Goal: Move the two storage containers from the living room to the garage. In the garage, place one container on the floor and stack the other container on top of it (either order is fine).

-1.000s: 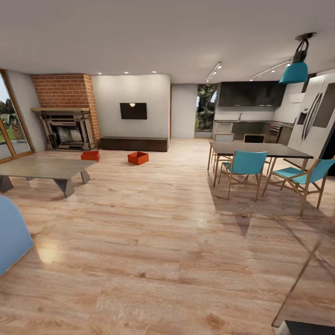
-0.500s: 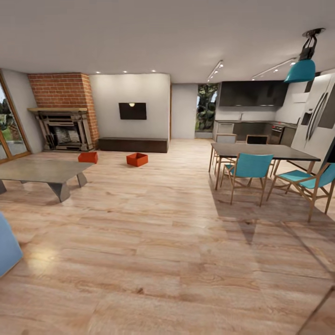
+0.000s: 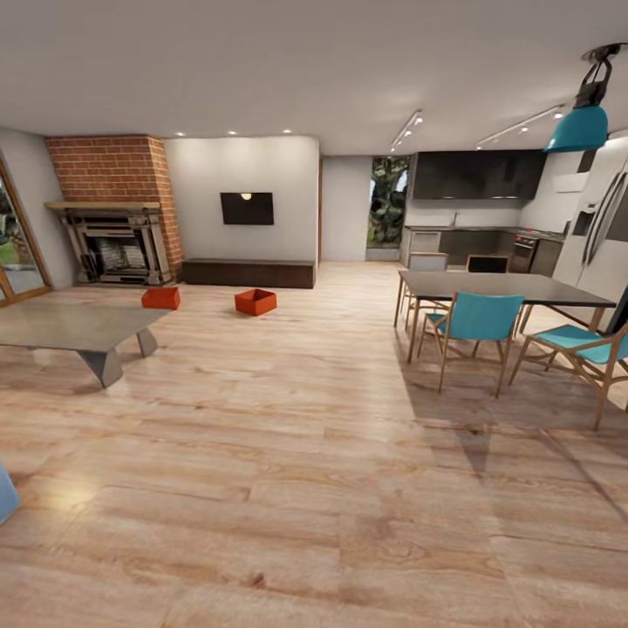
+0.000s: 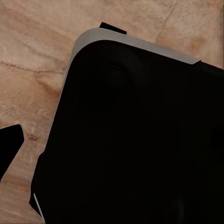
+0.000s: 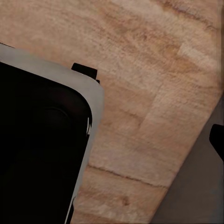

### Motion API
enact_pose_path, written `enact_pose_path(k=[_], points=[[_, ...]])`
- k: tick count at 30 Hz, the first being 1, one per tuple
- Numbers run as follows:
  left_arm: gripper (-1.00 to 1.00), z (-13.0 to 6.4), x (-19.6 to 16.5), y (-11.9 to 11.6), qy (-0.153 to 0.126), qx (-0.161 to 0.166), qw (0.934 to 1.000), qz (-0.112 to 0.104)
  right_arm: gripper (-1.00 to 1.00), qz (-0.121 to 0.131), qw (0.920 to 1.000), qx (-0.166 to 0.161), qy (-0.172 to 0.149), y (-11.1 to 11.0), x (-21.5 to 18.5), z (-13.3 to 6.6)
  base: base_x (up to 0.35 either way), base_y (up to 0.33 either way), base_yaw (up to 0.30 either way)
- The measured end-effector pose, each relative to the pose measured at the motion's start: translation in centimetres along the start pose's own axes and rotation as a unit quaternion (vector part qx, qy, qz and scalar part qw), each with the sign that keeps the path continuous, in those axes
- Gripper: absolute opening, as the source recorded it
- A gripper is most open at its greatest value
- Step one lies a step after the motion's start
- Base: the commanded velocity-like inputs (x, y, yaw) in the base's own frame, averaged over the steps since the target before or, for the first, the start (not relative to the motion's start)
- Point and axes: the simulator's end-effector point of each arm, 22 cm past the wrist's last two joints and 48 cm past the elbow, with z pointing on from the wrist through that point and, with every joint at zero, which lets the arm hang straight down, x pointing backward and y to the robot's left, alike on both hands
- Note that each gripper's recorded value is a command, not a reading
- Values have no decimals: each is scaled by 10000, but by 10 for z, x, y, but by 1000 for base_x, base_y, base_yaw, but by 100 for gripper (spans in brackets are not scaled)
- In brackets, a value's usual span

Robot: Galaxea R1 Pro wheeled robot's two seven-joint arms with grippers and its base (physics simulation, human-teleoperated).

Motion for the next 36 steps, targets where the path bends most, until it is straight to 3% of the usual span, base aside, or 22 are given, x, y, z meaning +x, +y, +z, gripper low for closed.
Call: enact_pose_path(k=[36], points=[[100, 0, -3, 1, -64, -5, 10000, -6, 100, -1, 10000, -1, -2, 0, 0, 0, 326, 75, 0]])
